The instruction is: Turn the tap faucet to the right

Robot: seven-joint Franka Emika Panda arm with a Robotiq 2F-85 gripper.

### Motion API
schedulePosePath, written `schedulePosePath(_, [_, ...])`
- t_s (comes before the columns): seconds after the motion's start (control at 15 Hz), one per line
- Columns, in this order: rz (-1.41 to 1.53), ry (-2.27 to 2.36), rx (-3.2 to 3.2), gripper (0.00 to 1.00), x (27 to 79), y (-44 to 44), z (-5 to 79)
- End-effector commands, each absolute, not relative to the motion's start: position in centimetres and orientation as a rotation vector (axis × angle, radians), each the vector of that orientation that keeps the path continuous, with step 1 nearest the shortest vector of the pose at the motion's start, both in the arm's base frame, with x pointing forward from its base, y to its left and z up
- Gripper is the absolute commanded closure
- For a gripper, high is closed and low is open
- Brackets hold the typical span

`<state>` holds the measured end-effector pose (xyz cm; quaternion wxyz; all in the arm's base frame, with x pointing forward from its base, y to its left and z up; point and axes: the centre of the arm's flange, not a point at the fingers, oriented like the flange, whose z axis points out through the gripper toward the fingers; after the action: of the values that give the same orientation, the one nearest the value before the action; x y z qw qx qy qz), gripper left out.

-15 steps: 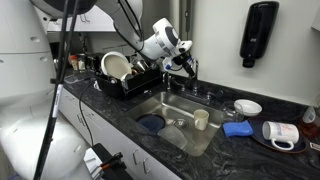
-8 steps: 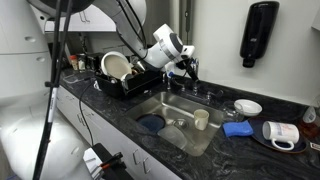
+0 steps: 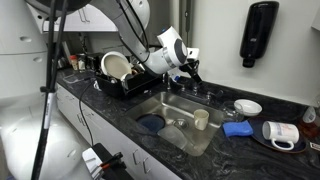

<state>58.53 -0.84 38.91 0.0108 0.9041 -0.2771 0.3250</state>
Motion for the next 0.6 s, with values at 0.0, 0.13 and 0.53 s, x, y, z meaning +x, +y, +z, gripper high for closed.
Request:
schedulePosePath(0.0, [0.837,-0.781,2.810,0.00,53.6,-6.8,39.2])
schedulePosePath(0.13, [0.827,-0.764,2.780,0.00,53.0,-6.8,39.4])
schedulePosePath(0.53, [0.595,-0.696,2.754,0.00,44.5,-18.5,38.3])
